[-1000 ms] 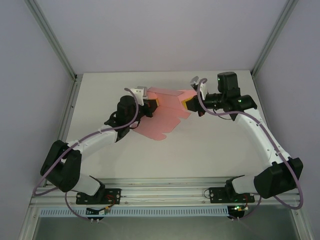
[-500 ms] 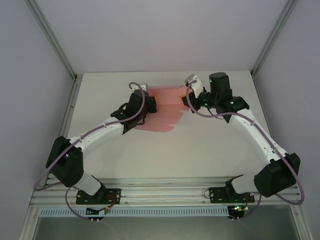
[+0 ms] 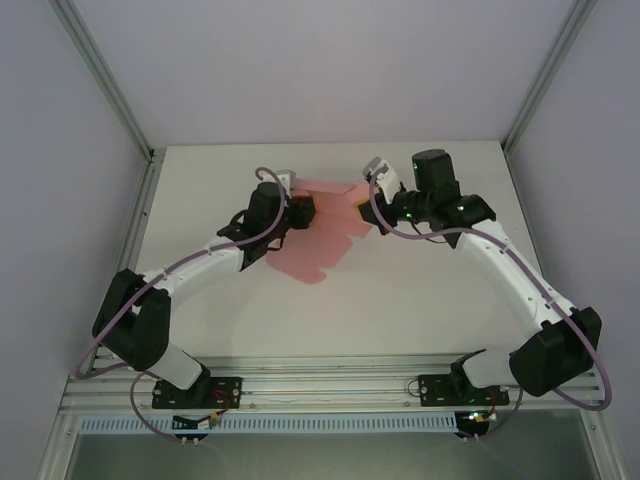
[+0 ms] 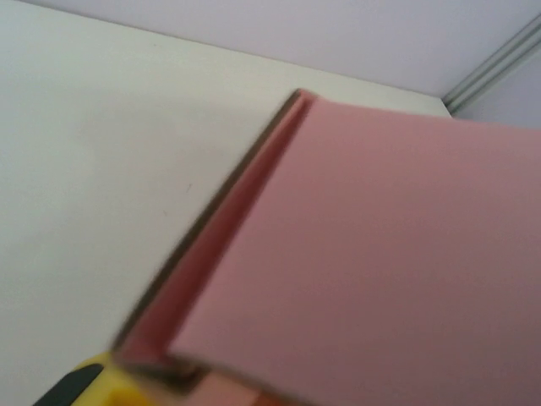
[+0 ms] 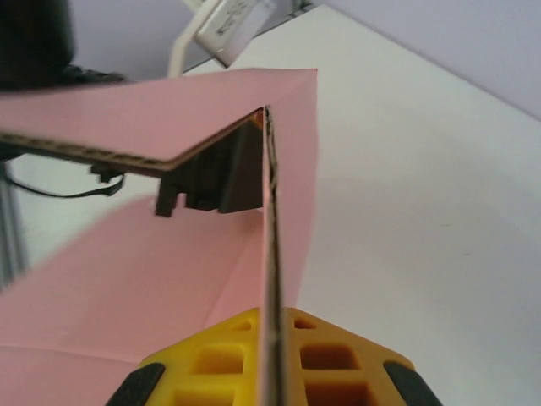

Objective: Assemble paper box

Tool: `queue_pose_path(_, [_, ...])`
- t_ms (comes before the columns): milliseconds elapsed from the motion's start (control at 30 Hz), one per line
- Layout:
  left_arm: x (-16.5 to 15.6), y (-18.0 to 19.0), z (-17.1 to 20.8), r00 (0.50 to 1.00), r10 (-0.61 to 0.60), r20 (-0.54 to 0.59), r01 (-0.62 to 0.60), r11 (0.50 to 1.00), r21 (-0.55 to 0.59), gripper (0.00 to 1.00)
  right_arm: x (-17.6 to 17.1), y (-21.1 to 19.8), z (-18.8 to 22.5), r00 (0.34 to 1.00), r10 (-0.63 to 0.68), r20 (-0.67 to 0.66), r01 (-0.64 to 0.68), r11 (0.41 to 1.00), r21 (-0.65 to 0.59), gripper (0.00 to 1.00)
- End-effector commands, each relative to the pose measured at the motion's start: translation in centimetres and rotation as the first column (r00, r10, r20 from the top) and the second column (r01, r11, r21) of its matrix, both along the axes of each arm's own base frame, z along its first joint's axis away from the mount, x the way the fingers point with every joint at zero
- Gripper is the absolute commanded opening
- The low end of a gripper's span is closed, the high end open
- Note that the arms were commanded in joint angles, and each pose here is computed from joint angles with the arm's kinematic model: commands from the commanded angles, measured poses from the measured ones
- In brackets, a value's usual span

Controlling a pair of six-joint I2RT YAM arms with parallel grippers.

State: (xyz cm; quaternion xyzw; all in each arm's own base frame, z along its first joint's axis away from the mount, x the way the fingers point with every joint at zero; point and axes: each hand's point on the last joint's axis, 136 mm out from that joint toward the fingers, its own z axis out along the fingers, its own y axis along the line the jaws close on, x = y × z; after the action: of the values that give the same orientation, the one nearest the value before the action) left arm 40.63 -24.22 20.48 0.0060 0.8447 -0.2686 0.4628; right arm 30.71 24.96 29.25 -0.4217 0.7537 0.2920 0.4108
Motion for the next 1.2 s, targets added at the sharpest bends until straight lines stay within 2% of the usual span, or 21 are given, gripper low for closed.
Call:
queue_pose_path(0, [0.3, 1.3, 3.4, 0.993, -0.030, 0.115, 0.042, 0.993, -0.110, 0.34, -3.2, 0.0, -0.2, 0.995, 0.083, -0.059, -0.082, 0.997, 0.008, 0.00])
queue_pose_path(133, [-0.2, 2.2, 3.8, 0.990, -0.038, 0.138, 0.060, 0.985, -0.159, 0.35, -3.3, 0.1, 0.1, 0.995, 0.087, -0.052, -0.086, 0.996, 0.023, 0.00])
queue_pose_path(233, [-0.1, 2.5, 3.4, 0.992, -0.038, 0.123, 0.056, 0.988, -0.143, 0.34, -3.3, 0.2, 0.4, 0.995, 0.089, -0.053, -0.087, 0.996, 0.034, 0.00])
queue_pose_path(267, [-0.1, 2.6, 3.3, 0.992, -0.038, 0.119, 0.054, 0.989, -0.137, 0.31, -3.4, 0.2, 0.5, 0.994, 0.095, -0.051, -0.093, 0.995, 0.036, 0.00])
queue_pose_path(367, [0.0, 2.6, 3.2, 0.992, -0.033, 0.120, 0.050, 0.989, -0.141, 0.06, -3.4, 0.4, 0.5, 0.993, 0.101, -0.054, -0.099, 0.994, 0.044, 0.00])
queue_pose_path(433, [-0.1, 2.3, 3.5, 0.991, -0.048, 0.127, 0.067, 0.986, -0.154, 0.01, -3.2, 0.4, 0.5, 0.994, 0.094, -0.055, -0.092, 0.995, 0.047, 0.00])
queue_pose_path(533, [0.1, 2.4, 3.6, 0.990, -0.043, 0.131, 0.061, 0.988, -0.142, 0.00, -3.0, 0.3, 0.7, 0.996, 0.073, -0.056, -0.070, 0.996, 0.054, 0.00])
queue_pose_path(567, [0.2, 2.5, 3.6, 0.991, -0.035, 0.131, 0.053, 0.990, -0.134, 0.00, -2.8, 0.3, 0.7, 0.997, 0.060, -0.055, -0.057, 0.997, 0.055, 0.06])
queue_pose_path(633, [0.2, 2.6, 3.5, 0.990, -0.037, 0.138, 0.054, 0.991, -0.121, 0.00, -2.2, -0.1, 1.1, 0.999, 0.010, -0.037, -0.008, 0.998, 0.058, 0.25])
queue_pose_path(700, [0.3, 2.9, 3.2, 0.989, -0.027, 0.147, 0.042, 0.994, -0.099, 0.00, -1.3, -0.8, 1.7, 0.998, -0.062, -0.001, 0.062, 0.997, 0.052, 0.52])
queue_pose_path(767, [0.4, 3.7, 2.6, 0.990, -0.001, 0.143, 0.008, 0.999, -0.050, 0.00, -0.6, -1.9, 2.5, 0.989, -0.140, 0.040, 0.139, 0.990, 0.035, 0.59])
queue_pose_path(800, [0.4, 4.3, 2.1, 0.990, 0.020, 0.136, -0.018, 1.000, -0.016, 0.00, -0.3, -2.6, 3.1, 0.981, -0.182, 0.064, 0.181, 0.983, 0.025, 0.70])
queue_pose_path(867, [0.2, 4.9, 1.2, 0.992, 0.022, 0.127, -0.029, 0.998, 0.053, 0.00, -0.1, -3.8, 4.1, 0.966, -0.239, 0.102, 0.239, 0.971, 0.012, 0.79])
queue_pose_path(933, [-0.1, 5.3, 0.3, 0.993, 0.011, 0.116, -0.023, 0.994, 0.106, 0.00, -0.2, -4.5, 5.4, 0.953, -0.267, 0.146, 0.267, 0.963, 0.017, 0.93])
queue_pose_path(1000, [-0.8, 4.8, -0.6, 0.992, -0.052, 0.112, 0.035, 0.989, 0.147, 0.00, -0.2, -4.8, 6.9, 0.941, -0.275, 0.198, 0.273, 0.961, 0.036, 0.98])
queue_pose_path(1067, [-1.5, 4.2, -1.1, 0.987, -0.114, 0.117, 0.094, 0.982, 0.162, 0.00, 0.1, -4.9, 8.1, 0.931, -0.264, 0.250, 0.266, 0.964, 0.029, 0.99])
queue_pose_path(1167, [-2.2, 3.7, -1.2, 0.979, -0.169, 0.115, 0.149, 0.975, 0.167, 0.00, 0.7, -4.6, 8.4, 0.933, -0.182, 0.309, 0.217, 0.973, -0.081, 0.99])
